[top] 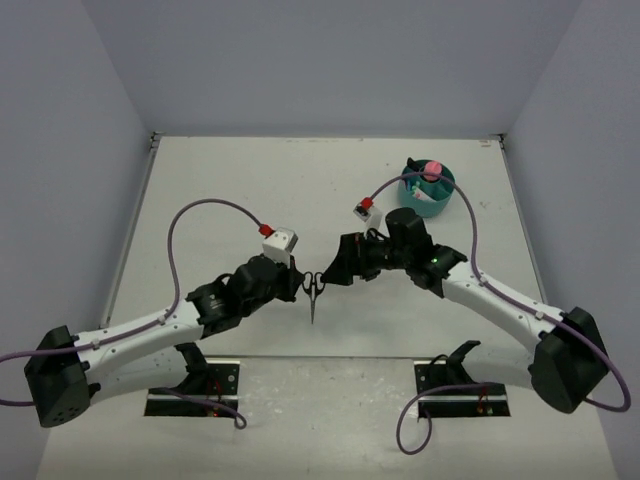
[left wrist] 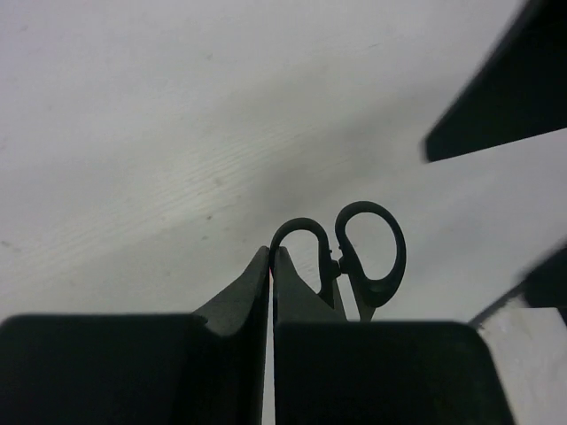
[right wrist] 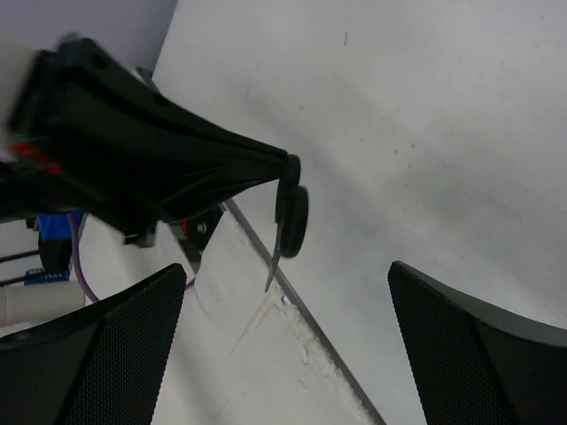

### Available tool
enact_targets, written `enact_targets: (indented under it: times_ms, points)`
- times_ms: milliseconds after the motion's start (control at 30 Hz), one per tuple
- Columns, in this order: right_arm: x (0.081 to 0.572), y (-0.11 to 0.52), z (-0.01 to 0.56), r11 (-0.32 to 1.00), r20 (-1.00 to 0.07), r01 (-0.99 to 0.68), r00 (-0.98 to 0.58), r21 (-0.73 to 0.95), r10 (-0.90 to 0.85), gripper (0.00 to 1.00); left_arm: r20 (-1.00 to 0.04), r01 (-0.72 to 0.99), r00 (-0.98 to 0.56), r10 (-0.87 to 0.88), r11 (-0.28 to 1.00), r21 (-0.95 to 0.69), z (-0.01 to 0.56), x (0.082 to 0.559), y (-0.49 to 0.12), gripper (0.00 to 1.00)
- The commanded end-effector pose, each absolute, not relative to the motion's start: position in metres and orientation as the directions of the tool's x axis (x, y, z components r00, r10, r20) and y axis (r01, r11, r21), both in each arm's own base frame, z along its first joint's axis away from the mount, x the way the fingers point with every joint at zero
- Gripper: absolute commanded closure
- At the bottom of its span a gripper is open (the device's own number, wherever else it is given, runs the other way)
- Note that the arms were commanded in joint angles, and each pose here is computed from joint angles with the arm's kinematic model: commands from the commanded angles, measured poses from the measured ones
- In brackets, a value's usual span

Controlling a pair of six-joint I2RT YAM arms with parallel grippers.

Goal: Sort the stationery into containers
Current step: Place the scissors in the storage box.

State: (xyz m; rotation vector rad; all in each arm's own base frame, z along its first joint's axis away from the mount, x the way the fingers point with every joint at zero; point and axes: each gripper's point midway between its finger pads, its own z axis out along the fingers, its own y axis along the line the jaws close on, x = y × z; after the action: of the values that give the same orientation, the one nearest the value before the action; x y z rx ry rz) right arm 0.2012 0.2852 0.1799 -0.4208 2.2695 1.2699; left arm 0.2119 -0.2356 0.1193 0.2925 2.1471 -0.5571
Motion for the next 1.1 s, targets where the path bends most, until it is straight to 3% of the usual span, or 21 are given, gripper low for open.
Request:
enact_targets:
  times_ms: [0, 133, 267, 333, 433, 500, 533, 567, 600, 633, 667, 733, 833, 933, 1067]
  points:
    - [0.189, 0.317, 0.187, 0.482, -0.597, -0.572, -0.793, 0.664, -0.119, 0.08, -0.921, 0.554, -0.385, -0.055, 0.784, -0.278, 0.173, 0.205, -0.256, 1.00]
    - [0.179, 0.327, 0.173, 0.502, -0.570, -0.575, -0.801, 0.646, -0.185, 0.31, -0.943, 0.623, -0.318, -0.093, 0.730, -0.282, 0.194, 0.191, -0.257, 1.00]
    - [0.169, 0.336, 0.173, 0.464, -0.558, -0.586, -0.802, 0.664, -0.214, 0.70, -0.954, 0.666, -0.285, -0.095, 0.696, -0.269, 0.202, 0.184, -0.257, 1.00]
    - [0.167, 0.339, 0.174, 0.454, -0.559, -0.591, -0.799, 0.667, -0.220, 0.78, -0.955, 0.685, -0.284, -0.081, 0.679, -0.262, 0.201, 0.180, -0.260, 1.00]
    - [0.166, 0.343, 0.177, 0.440, -0.561, -0.598, -0.796, 0.670, -0.227, 0.99, -0.956, 0.698, -0.285, -0.074, 0.667, -0.260, 0.202, 0.178, -0.264, 1.00]
    - [0.166, 0.343, 0.179, 0.441, -0.568, -0.602, -0.792, 0.666, -0.224, 1.00, -0.955, 0.692, -0.286, -0.073, 0.674, -0.258, 0.202, 0.180, -0.264, 0.96]
    - [0.168, 0.340, 0.180, 0.455, -0.578, -0.605, -0.787, 0.653, -0.217, 1.00, -0.954, 0.679, -0.292, -0.068, 0.688, -0.257, 0.202, 0.183, -0.263, 0.70]
    - [0.171, 0.338, 0.178, 0.473, -0.588, -0.608, -0.781, 0.638, -0.211, 1.00, -0.952, 0.664, -0.298, -0.065, 0.702, -0.256, 0.203, 0.185, -0.262, 0.50]
    - [0.176, 0.334, 0.177, 0.500, -0.602, -0.609, -0.773, 0.616, -0.199, 1.00, -0.950, 0.633, -0.306, -0.069, 0.730, -0.257, 0.204, 0.190, -0.258, 0.36]
    - [0.184, 0.327, 0.177, 0.542, -0.622, -0.604, -0.762, 0.584, -0.178, 1.00, -0.942, 0.588, -0.328, -0.070, 0.765, -0.262, 0.201, 0.194, -0.252, 0.11]
    - [0.195, 0.318, 0.176, 0.599, -0.640, -0.585, -0.753, 0.548, -0.150, 1.00, -0.928, 0.539, -0.366, -0.070, 0.797, -0.273, 0.197, 0.196, -0.245, 0.03]
    - [0.220, 0.286, 0.175, 0.728, -0.664, -0.500, -0.743, 0.469, -0.083, 1.00, -0.915, 0.329, -0.386, -0.121, 0.908, -0.258, 0.202, 0.214, -0.213, 0.00]
    - [0.271, 0.216, 0.181, 0.892, -0.715, -0.266, -0.694, 0.365, 0.086, 1.00, -0.870, 0.113, -0.465, -0.166, 0.963, -0.244, 0.203, 0.212, -0.178, 0.00]
    - [0.311, 0.126, 0.218, 0.954, -0.818, 0.002, -0.515, 0.298, 0.257, 1.00, -0.834, 0.101, -0.538, -0.123, 0.973, -0.208, 0.202, 0.200, -0.171, 0.00]
    - [0.332, 0.037, 0.274, 0.935, -0.919, 0.258, -0.248, 0.242, 0.306, 1.00, -0.812, 0.048, -0.583, -0.029, 0.996, -0.071, 0.192, 0.195, -0.149, 0.00]
